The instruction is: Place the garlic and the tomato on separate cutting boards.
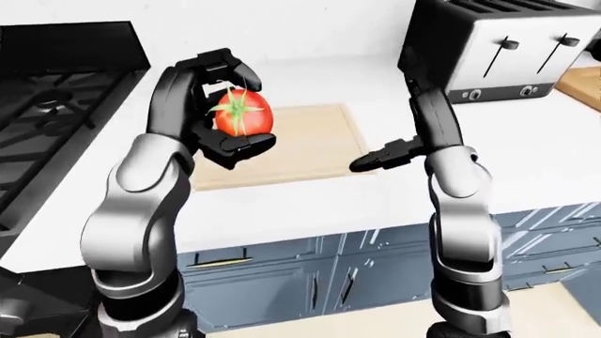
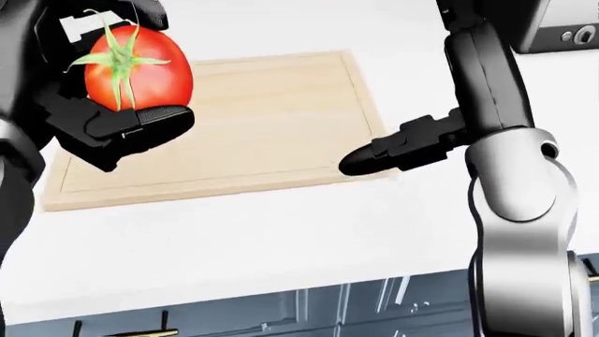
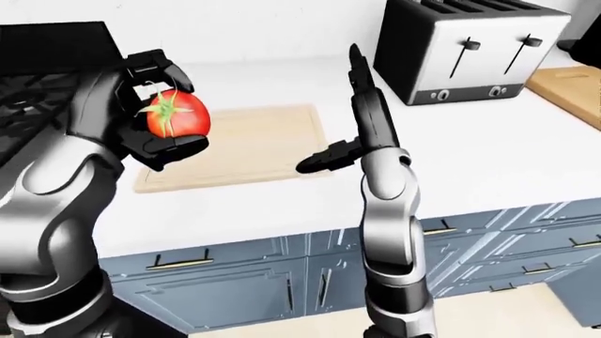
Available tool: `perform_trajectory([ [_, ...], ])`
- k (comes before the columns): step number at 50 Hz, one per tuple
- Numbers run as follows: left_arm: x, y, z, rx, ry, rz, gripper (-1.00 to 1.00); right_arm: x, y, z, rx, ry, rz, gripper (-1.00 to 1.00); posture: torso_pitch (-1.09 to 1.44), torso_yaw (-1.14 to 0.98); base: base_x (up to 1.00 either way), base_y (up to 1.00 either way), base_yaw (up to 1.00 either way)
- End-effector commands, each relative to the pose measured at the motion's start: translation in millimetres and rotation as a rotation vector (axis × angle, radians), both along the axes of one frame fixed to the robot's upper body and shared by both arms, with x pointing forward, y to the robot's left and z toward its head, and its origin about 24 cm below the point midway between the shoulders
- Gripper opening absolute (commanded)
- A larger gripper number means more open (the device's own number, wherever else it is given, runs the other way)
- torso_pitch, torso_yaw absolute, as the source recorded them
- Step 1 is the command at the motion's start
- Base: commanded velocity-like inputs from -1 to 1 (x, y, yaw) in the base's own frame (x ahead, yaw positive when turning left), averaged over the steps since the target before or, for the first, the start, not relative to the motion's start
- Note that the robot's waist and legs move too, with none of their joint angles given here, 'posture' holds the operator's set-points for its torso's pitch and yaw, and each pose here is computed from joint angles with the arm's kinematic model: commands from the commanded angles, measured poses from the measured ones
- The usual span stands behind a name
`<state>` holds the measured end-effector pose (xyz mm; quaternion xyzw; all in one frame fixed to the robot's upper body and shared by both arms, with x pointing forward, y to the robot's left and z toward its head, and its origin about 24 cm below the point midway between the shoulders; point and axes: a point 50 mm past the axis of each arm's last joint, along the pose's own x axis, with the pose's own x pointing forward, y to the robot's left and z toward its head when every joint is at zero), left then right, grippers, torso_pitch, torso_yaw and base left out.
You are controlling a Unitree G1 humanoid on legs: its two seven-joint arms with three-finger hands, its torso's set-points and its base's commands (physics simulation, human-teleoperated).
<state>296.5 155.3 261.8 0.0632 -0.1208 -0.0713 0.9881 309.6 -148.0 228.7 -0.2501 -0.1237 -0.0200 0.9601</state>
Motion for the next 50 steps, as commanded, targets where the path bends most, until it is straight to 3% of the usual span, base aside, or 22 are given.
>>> perform_trajectory([
  [1,-6.7,0.0,21.8,0.0,-0.137,0.005,-1.0,-7.2,4.7,21.2,-0.014,-0.12,0.021,1.0,0.0,0.0,0.0,0.0,0.0],
  [24,82.1,-29.0,-7.4,0.008,-0.012,-0.007,-1.0,-4.5,8.1,29.2,-0.009,-0.129,0.028,1.0,0.0,0.0,0.0,0.0,0.0],
  [32,98.8,-35.0,-22.5,0.02,0.027,-0.001,-1.0,-4.1,8.4,26.9,-0.009,-0.127,0.032,1.0,0.0,0.0,0.0,0.0,0.0],
  [50,112.2,-34.1,-37.9,0.035,0.057,0.023,-1.0,-2.2,9.8,24.1,-0.008,-0.119,0.039,1.0,0.0,0.0,0.0,0.0,0.0],
])
